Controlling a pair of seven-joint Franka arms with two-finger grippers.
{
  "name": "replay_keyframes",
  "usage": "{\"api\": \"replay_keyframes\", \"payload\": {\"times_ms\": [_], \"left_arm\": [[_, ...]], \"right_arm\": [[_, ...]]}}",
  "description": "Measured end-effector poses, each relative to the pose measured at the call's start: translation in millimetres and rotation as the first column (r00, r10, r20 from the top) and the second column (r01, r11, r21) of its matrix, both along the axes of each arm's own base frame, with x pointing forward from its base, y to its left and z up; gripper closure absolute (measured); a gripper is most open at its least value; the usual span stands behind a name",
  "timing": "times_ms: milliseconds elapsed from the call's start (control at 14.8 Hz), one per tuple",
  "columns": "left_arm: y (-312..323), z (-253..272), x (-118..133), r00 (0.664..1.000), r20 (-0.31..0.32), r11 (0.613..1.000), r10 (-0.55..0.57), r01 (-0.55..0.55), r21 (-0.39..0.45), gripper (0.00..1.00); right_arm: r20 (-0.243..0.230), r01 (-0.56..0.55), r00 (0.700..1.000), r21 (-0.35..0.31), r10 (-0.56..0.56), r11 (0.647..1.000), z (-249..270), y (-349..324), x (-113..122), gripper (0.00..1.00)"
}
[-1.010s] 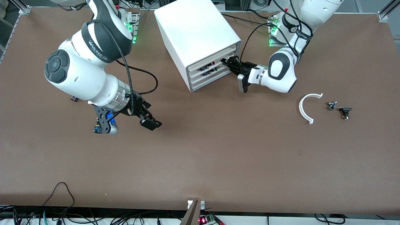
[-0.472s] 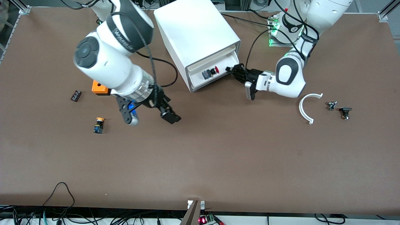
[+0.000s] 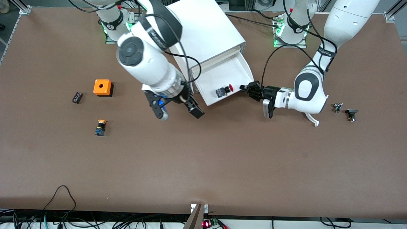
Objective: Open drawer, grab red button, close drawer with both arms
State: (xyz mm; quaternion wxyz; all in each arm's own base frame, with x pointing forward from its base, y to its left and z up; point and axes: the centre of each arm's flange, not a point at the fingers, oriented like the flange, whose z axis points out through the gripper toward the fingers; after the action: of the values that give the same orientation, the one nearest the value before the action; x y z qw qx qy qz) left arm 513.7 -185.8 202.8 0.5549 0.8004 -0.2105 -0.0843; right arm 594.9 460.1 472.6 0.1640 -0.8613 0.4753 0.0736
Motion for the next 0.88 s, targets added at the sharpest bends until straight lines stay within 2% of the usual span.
{"api": "replay_keyframes", "payload": {"times_ms": [135,202,472,741,808,876], "left_arm": [[1.6,1.2,5.3,1.0,0.007,1.0,-0.002,0.002,0.003,0.86],[2.6,1.4,6.2,1.0,0.002,1.0,0.003,-0.003,0.007,0.81],[9.3,4.0,11.2,1.0,-0.016,1.0,0.021,-0.021,0.012,0.45],[14.1,18.3,16.6,0.996,-0.085,1.0,0.02,-0.019,0.015,0.08],[16.9,25.9,19.4,0.995,-0.1,0.999,0.0,0.004,0.039,0.0],[20.2,36.6,23.1,0.993,-0.117,0.997,-0.024,0.032,0.071,0.0]], "right_arm": [[-0.001,-0.014,1.0,-0.042,0.014,0.999,-23.2,21.7,-11.0,0.0],[-0.004,-0.024,1.0,-0.062,0.024,0.998,-34.6,32.9,-17.8,0.0],[-0.029,-0.015,1.0,-0.11,0.012,0.994,-67.7,68.4,-43.4,0.0],[-0.044,0.003,0.999,-0.142,-0.009,0.99,-86.4,92.6,-64.9,0.0],[-0.046,0.008,0.999,-0.154,-0.015,0.988,-92.3,98.0,-70.0,0.0],[-0.051,0.01,0.999,-0.164,-0.019,0.986,-99.5,102.9,-74.6,0.0]]}}
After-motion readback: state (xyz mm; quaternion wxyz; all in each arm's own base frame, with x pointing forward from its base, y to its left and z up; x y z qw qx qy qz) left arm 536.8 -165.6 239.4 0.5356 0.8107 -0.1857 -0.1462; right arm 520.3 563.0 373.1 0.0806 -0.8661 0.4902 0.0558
